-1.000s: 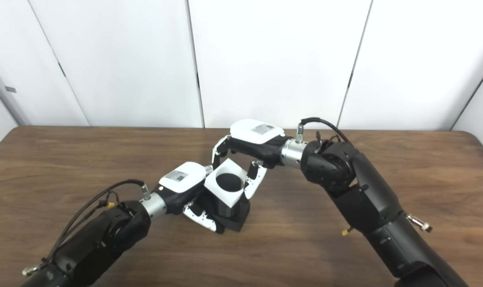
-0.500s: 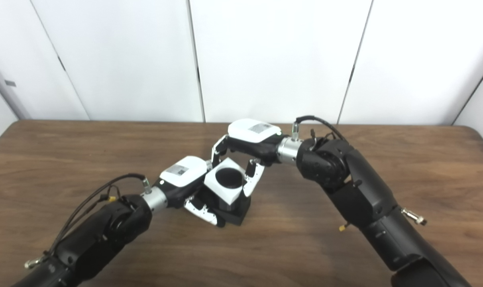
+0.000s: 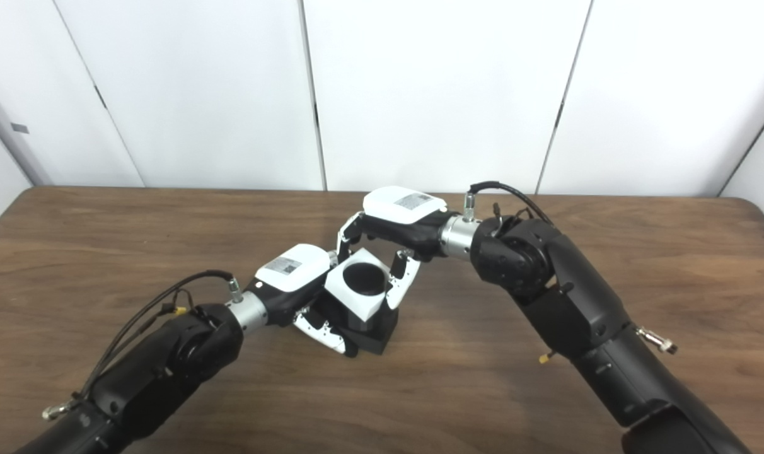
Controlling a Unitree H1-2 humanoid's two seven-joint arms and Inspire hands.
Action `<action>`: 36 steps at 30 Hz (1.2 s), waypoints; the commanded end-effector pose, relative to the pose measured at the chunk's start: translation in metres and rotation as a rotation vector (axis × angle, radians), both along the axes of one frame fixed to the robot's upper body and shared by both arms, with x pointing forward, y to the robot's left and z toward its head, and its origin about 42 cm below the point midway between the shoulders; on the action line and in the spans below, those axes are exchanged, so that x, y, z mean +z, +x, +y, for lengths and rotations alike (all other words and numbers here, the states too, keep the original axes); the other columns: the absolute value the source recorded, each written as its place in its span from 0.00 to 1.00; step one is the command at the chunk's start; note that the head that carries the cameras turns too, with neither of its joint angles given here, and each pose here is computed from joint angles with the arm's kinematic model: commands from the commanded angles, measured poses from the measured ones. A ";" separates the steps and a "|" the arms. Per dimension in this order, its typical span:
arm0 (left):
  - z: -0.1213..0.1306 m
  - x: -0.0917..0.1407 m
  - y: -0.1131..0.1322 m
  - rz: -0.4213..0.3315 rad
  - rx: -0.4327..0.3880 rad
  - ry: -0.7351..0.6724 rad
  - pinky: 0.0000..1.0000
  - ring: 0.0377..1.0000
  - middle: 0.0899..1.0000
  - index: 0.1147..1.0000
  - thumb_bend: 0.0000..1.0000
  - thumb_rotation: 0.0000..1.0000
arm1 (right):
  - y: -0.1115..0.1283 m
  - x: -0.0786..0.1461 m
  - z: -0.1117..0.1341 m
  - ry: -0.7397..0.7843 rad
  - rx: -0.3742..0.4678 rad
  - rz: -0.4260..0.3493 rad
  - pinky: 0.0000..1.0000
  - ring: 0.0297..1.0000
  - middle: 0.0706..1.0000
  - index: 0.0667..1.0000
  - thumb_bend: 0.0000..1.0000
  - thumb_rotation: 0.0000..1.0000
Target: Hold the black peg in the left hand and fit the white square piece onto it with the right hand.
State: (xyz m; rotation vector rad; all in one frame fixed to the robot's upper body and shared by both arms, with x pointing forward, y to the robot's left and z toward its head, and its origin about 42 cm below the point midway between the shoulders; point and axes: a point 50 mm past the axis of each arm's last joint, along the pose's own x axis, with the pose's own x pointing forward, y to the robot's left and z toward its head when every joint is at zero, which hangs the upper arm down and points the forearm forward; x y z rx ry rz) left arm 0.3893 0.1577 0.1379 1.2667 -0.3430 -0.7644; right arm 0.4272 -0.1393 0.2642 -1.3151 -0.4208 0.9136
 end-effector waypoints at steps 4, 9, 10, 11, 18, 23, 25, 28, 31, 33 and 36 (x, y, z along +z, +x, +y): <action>-0.008 -0.045 -0.026 0.144 -0.046 0.172 0.85 0.93 0.90 0.43 0.52 0.08 | 0.002 0.012 -0.009 -0.099 -0.023 0.017 0.70 0.81 0.82 0.73 0.94 0.29; -0.007 -0.045 -0.026 0.141 -0.041 0.160 0.85 0.93 0.89 0.43 0.52 0.08 | 0.001 0.014 -0.017 -0.105 -0.033 0.022 0.70 0.82 0.83 0.75 0.96 0.29; -0.006 -0.045 -0.026 0.142 -0.039 0.158 0.85 0.93 0.89 0.43 0.52 0.08 | 0.001 0.015 -0.019 -0.106 -0.034 0.022 0.70 0.82 0.83 0.76 0.96 0.29; -0.006 -0.045 -0.026 0.144 -0.037 0.156 0.86 0.93 0.89 0.43 0.52 0.08 | 0.001 0.015 -0.020 -0.107 -0.036 0.022 0.70 0.82 0.83 0.76 0.97 0.29; -0.003 -0.044 -0.026 0.150 -0.034 0.164 0.86 0.93 0.90 0.43 0.52 0.08 | 0.001 0.017 -0.025 -0.118 -0.048 0.020 0.70 0.82 0.84 0.78 0.97 0.29; -0.003 -0.044 -0.026 0.149 -0.034 0.164 0.86 0.93 0.90 0.43 0.52 0.08 | 0.001 0.017 -0.029 -0.121 -0.065 0.029 0.69 0.82 0.85 0.80 0.97 0.30; -0.003 -0.044 -0.027 0.147 -0.035 0.168 0.86 0.93 0.90 0.43 0.52 0.08 | 0.001 0.018 -0.032 -0.113 -0.080 0.032 0.70 0.83 0.85 0.80 0.97 0.29; -0.002 -0.043 -0.027 0.149 -0.034 0.168 0.86 0.93 0.90 0.43 0.52 0.08 | 0.000 0.023 -0.038 -0.070 -0.116 0.015 0.70 0.82 0.84 0.80 0.93 0.23; -0.001 -0.044 -0.026 0.151 -0.030 0.155 0.86 0.92 0.89 0.43 0.52 0.07 | -0.001 0.032 -0.050 0.020 -0.163 -0.052 0.67 0.78 0.81 0.77 0.87 0.15; 0.000 -0.044 -0.026 0.151 -0.029 0.161 0.86 0.92 0.89 0.43 0.52 0.07 | 0.000 0.035 -0.057 0.064 -0.202 -0.089 0.65 0.76 0.79 0.75 0.83 0.11; 0.001 -0.044 -0.025 0.144 -0.031 0.179 0.86 0.92 0.90 0.43 0.52 0.08 | 0.002 0.038 -0.070 0.110 -0.259 -0.123 0.64 0.75 0.79 0.75 0.78 0.06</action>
